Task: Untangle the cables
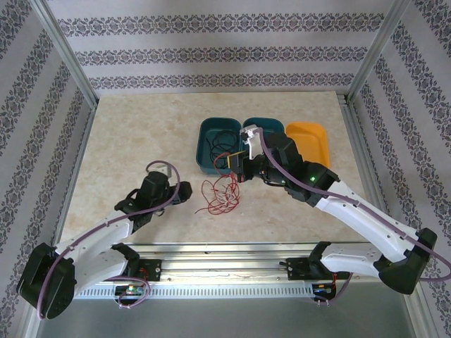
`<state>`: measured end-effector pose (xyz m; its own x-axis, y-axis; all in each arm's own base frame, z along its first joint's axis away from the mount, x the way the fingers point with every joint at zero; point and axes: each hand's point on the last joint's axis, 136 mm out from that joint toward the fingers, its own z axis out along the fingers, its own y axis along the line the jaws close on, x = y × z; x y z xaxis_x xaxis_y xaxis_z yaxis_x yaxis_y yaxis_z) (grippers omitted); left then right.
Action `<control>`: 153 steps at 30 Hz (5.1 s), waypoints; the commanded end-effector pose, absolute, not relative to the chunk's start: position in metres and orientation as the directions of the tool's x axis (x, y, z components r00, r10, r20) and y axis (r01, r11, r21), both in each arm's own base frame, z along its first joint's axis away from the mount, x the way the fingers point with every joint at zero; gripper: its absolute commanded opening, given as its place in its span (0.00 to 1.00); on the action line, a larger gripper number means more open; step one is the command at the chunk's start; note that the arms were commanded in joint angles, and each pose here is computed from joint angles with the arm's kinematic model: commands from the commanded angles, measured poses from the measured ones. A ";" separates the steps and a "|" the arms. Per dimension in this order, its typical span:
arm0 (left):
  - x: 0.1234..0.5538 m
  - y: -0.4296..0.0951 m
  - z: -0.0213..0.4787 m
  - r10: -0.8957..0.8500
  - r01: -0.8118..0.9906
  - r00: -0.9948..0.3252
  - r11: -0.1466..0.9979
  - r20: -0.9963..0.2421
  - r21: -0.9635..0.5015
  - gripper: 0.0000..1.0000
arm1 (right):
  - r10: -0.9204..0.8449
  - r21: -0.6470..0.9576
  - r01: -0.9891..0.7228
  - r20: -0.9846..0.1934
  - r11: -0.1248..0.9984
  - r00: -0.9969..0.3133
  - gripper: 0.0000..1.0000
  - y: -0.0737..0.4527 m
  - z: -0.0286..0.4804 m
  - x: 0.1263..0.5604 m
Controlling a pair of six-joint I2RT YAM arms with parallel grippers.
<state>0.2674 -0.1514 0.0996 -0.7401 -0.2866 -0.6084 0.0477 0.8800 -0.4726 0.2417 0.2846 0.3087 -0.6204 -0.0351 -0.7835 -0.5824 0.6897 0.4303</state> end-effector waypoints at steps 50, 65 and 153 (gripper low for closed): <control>0.252 -0.157 0.053 -0.204 0.035 -0.710 0.945 -0.674 -0.324 0.48 | 0.013 0.254 -0.407 -0.860 0.877 -0.510 0.00 0.210 0.382 0.308; 0.250 -0.146 0.075 -0.248 0.016 -0.662 0.939 -0.707 -0.344 0.57 | 0.043 0.166 -0.186 -0.845 0.968 -0.533 0.00 0.155 0.351 0.368; 0.245 -0.112 0.088 -0.325 -0.119 -0.613 0.939 -0.720 -0.322 0.99 | -0.029 -0.012 -0.026 -0.473 1.000 -0.881 0.36 0.132 0.113 0.467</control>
<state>0.2420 -0.1228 0.0819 -0.6328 -0.2953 -0.7158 -0.0679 0.9420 -0.3286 0.4710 0.1399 0.0808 -0.9087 -0.0223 -0.4167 -0.0345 0.9992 0.0217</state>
